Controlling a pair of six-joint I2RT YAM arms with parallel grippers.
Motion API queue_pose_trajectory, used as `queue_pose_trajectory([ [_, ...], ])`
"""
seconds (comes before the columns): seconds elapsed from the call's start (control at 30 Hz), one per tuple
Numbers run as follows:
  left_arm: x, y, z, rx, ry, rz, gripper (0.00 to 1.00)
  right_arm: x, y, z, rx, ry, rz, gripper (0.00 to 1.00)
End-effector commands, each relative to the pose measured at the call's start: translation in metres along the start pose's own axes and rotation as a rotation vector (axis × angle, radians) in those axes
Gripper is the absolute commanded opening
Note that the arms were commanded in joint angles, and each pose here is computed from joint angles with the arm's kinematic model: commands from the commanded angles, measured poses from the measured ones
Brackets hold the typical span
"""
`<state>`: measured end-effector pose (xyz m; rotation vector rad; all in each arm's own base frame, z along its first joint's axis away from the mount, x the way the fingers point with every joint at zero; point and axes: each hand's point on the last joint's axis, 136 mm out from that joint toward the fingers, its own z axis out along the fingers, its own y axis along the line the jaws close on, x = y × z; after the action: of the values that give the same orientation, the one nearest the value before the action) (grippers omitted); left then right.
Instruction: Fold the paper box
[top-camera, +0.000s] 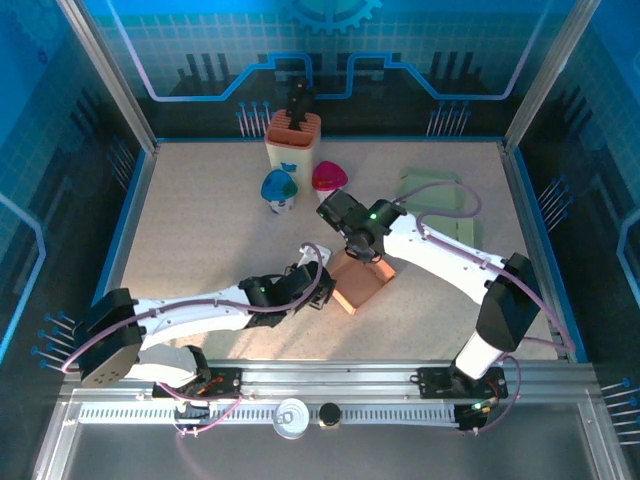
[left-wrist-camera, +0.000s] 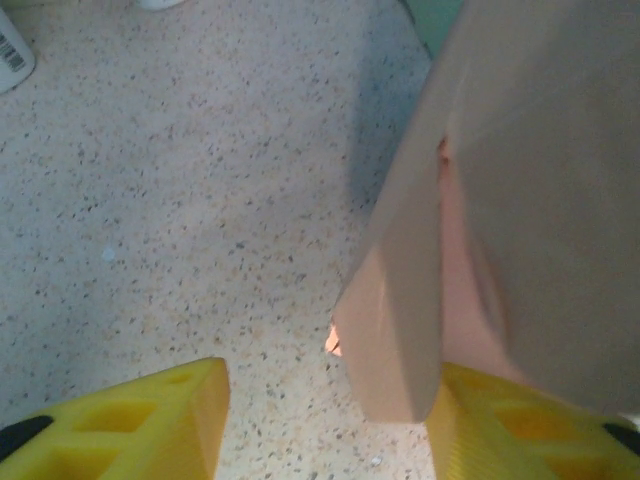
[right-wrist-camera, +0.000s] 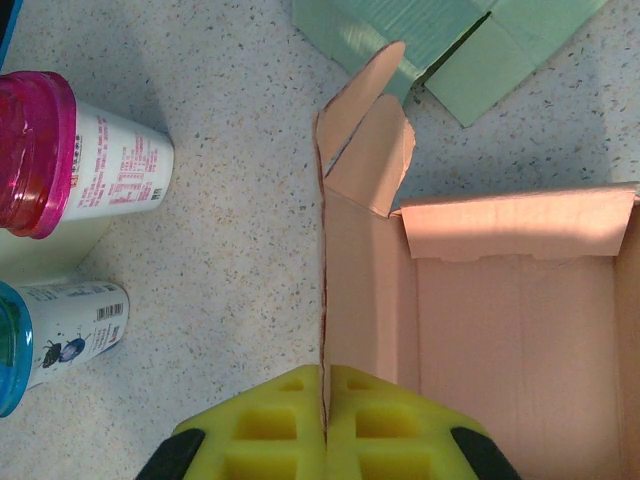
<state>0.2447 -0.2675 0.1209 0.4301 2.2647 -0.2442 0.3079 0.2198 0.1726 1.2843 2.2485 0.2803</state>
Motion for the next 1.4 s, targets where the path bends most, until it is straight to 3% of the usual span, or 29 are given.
queue_pose_trajectory([
  [0.0,-0.020,-0.008,0.000,0.003,-0.057,0.008,0.50,-0.001,-0.003,0.000,0.008,-0.020,-0.005,0.00],
  [0.1,-0.020,-0.008,0.005,-0.015,-0.049,0.029,0.42,0.001,-0.002,-0.001,0.002,-0.008,-0.011,0.00],
  [0.2,-0.021,-0.004,0.009,-0.036,-0.048,0.034,0.23,0.003,0.001,-0.002,-0.026,0.006,-0.038,0.00],
  [0.33,-0.023,0.007,0.009,-0.007,-0.051,0.006,0.07,-0.003,0.016,-0.012,-0.145,0.000,-0.161,0.22],
  [0.5,-0.030,0.017,0.001,0.118,-0.063,0.017,0.01,-0.018,0.036,-0.039,-0.403,-0.028,-0.469,0.53],
  [0.57,-0.032,0.022,-0.002,0.162,-0.060,0.034,0.00,-0.022,0.034,-0.047,-0.500,-0.036,-0.596,0.60],
  [0.7,-0.038,0.034,-0.007,0.207,-0.066,0.064,0.00,-0.019,0.009,-0.042,-0.618,0.036,-0.821,0.57],
  [0.87,-0.038,0.041,0.002,0.243,-0.035,0.041,0.00,0.006,-0.039,0.008,-0.525,0.176,-0.974,0.54],
  [1.03,-0.036,0.044,0.014,0.228,-0.002,0.070,0.00,0.016,-0.058,0.055,-0.455,0.255,-1.005,0.49],
  [1.37,-0.034,0.055,0.020,0.210,0.016,0.084,0.00,-0.016,-0.039,0.076,-0.631,0.368,-0.948,0.43],
])
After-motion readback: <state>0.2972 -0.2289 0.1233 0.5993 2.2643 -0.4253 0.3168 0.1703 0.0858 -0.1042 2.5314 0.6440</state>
